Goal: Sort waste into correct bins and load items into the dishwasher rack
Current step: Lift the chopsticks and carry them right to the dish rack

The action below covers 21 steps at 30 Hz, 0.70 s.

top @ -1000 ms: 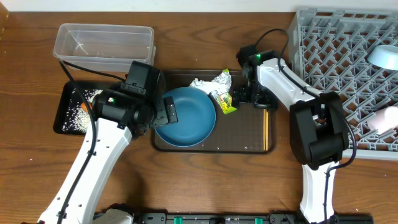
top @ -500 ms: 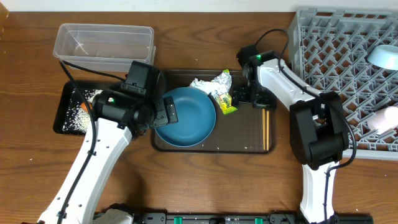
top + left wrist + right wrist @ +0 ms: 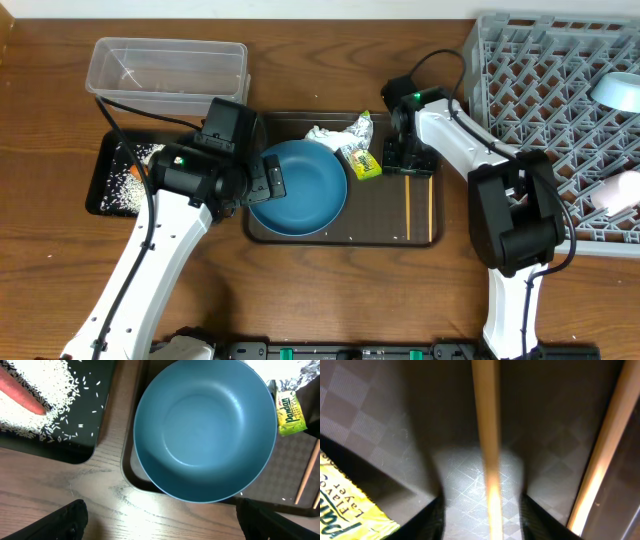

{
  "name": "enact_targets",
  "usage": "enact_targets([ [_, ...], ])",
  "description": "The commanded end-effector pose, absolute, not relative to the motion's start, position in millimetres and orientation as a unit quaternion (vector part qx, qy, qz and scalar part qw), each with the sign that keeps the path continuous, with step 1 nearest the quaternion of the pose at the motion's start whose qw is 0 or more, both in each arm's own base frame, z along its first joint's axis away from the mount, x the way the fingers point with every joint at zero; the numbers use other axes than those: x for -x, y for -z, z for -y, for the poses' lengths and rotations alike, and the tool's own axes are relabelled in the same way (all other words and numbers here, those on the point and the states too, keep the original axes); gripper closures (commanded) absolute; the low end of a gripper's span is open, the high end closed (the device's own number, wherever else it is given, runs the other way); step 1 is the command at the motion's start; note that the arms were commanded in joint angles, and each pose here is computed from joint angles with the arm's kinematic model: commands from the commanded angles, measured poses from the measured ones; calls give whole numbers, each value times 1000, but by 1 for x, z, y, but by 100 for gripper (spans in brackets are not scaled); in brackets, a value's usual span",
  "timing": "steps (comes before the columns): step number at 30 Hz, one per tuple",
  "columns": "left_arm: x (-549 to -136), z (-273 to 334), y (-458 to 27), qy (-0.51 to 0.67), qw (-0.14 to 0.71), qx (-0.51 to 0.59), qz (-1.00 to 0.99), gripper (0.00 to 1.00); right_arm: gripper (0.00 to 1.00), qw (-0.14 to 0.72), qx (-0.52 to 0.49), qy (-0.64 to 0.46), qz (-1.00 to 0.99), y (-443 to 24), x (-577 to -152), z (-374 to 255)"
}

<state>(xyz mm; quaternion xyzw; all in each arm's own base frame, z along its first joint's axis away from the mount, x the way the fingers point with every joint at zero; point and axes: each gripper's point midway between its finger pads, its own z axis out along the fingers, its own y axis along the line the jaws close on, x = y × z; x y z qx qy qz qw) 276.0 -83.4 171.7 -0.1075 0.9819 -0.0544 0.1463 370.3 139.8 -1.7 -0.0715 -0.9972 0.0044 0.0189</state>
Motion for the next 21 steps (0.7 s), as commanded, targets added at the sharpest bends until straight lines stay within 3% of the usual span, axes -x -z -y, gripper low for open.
enact_targets([
  [1, -276, 81, -170, 47, 146, 115, -982, 2, 64, 50, 56, -28, 997, 22, -354, -132],
  [5, -276, 81, -170, 47, 146, 115, -982, 2, 84, 56, 60, -30, 996, 19, -355, -127],
  [7, -276, 81, -170, 47, 146, 115, -982, 2, 99, 57, 62, -30, 996, 14, -356, -126],
  [13, -276, 81, -170, 47, 146, 115, -982, 2, 99, 40, 59, -19, 997, -17, -377, -126],
  [21, -276, 81, -170, 47, 146, 115, -982, 2, 99, -57, -2, 66, 996, -120, -443, -124],
])
